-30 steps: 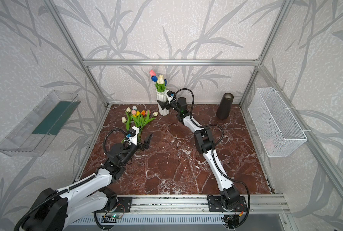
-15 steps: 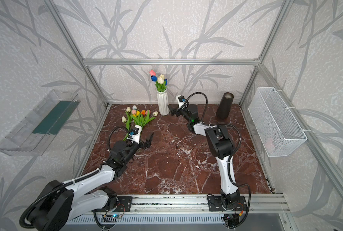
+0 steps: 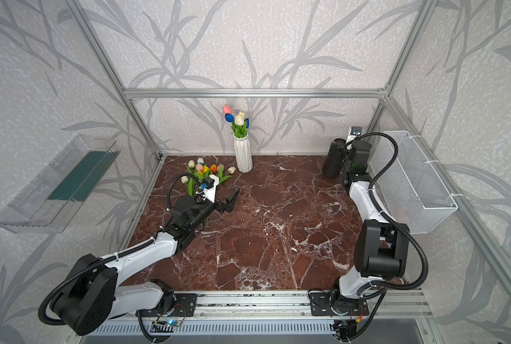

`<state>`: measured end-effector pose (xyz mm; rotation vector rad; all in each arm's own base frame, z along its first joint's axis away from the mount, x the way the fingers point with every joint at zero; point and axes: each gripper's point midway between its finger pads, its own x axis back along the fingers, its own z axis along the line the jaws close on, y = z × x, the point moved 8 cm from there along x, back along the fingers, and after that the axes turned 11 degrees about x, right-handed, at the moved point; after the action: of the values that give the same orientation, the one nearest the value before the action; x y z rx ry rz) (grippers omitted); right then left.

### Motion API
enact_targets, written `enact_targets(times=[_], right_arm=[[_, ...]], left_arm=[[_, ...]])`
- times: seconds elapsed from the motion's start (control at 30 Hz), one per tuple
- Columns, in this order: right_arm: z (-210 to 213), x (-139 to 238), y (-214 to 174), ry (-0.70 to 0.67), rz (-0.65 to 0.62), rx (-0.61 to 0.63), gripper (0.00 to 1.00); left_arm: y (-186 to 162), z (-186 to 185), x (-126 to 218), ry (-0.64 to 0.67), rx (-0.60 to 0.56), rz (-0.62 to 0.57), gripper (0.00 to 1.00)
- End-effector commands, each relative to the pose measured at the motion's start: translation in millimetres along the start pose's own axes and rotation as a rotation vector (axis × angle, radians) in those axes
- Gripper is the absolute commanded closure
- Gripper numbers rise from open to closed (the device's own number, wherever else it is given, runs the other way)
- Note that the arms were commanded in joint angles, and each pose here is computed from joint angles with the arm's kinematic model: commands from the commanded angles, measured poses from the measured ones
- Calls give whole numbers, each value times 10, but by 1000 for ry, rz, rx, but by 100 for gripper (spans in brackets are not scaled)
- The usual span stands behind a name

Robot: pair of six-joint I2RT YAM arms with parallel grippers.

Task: Arrange the flowers into the vase
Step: 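Move the right gripper over to the black cylinder by the back wall, then drag the black cylinder forward with the right gripper while the left gripper lowers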

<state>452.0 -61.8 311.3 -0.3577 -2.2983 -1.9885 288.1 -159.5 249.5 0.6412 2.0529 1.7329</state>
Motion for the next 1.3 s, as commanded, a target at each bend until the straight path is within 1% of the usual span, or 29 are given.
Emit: enact_targets(times=[0.0, 0.1, 0.13, 0.3, 0.43, 0.7, 0.8, 0.87, 0.93, 1.07, 1.23, 1.27], right_arm=[[4, -233, -428, 47, 171, -6, 1], [0, -467, -496, 68, 201, 5, 1], [0, -544, -516, 68, 194, 8, 1], [-29, -826, -639, 6, 85, 19, 1], [-61, -1064, -728, -41, 53, 24, 1], [-8, -1421, -869, -1, -35, 36, 1], [-21, -1493, -904, -24, -62, 45, 0], [-30, -1515, -918, -44, -79, 47, 3], [-30, -1519, -921, -36, -97, 60, 8], [-24, -1508, -934, -33, -106, 70, 15], [12, -1386, -957, -12, -136, 87, 32], [18, -1349, -957, -9, -148, 90, 38]], left_arm=[[90, -36, -16, -41, -8, -30, 0], [32, -25, -10, -35, -3, -2, 0], [14, -16, -3, -29, -2, 3, 0], [-14, -8, 12, -23, 0, 9, 1], [-3, -12, 7, -26, 2, 8, 1], [13, 8, 46, 2, -9, 17, 1], [33, 11, 60, 9, -11, 15, 0], [34, 11, 63, 11, -11, 15, 1], [31, 17, 60, 16, -14, 13, 0], [23, 25, 47, 21, -15, 11, 0], [14, 54, 49, 46, -14, 7, 0], [7, 69, 53, 61, -13, 4, 1]])
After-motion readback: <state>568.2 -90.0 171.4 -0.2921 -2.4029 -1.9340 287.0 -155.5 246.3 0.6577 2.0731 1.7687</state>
